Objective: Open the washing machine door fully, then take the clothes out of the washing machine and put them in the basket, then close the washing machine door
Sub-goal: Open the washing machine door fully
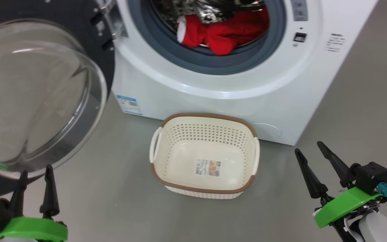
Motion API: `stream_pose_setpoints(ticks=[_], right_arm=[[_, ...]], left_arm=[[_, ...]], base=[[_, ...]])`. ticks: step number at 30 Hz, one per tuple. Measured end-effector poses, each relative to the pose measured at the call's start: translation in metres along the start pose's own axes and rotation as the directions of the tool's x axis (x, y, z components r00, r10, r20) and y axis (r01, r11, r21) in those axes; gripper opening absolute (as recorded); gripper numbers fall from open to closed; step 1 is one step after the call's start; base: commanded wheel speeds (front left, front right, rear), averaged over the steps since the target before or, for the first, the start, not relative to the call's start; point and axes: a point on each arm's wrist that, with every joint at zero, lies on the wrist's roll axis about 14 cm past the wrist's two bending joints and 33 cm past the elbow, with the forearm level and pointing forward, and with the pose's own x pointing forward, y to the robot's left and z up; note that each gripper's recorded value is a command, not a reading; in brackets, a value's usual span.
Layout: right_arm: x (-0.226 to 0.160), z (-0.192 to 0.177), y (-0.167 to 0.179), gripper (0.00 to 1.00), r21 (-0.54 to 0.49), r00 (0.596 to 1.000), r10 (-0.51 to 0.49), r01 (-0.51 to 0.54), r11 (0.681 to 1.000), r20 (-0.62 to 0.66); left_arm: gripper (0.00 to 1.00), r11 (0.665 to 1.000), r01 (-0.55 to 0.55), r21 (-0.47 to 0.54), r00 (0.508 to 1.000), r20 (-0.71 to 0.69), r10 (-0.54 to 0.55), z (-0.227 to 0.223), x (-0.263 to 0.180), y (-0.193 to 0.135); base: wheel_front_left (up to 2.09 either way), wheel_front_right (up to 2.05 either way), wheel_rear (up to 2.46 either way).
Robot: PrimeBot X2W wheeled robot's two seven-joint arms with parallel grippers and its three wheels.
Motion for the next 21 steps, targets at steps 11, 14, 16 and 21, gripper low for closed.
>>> stream_pose_setpoints(ticks=[11,14,16,21], right_arm=[[-0.048,0.012,-0.052,1.0,-0.007,0.982,-0.185,0.185,0.983,0.027],[-0.062,0.019,-0.065,1.0,-0.01,0.971,-0.235,0.236,0.972,0.045],[-0.074,0.02,-0.074,1.0,-0.011,0.961,-0.271,0.272,0.962,0.048],[-0.099,0.021,-0.087,1.0,-0.009,0.94,-0.338,0.339,0.941,0.05]], left_arm=[[1.0,0.961,0.272,0.043,0.962,-0.028,-0.271,-0.01,0.007,-0.081],[1.0,0.94,0.338,0.037,0.941,-0.036,-0.337,-0.014,0.007,-0.104],[1.0,0.928,0.372,0.027,0.928,-0.045,-0.37,-0.018,0.006,-0.117],[1.0,0.897,0.441,0.005,0.897,-0.045,-0.441,-0.021,0.007,-0.144]], base=[[0.0,0.0,0.0],[0.0,0.0,0.0],[0.0,0.0,0.0],[0.0,0.0,0.0]])
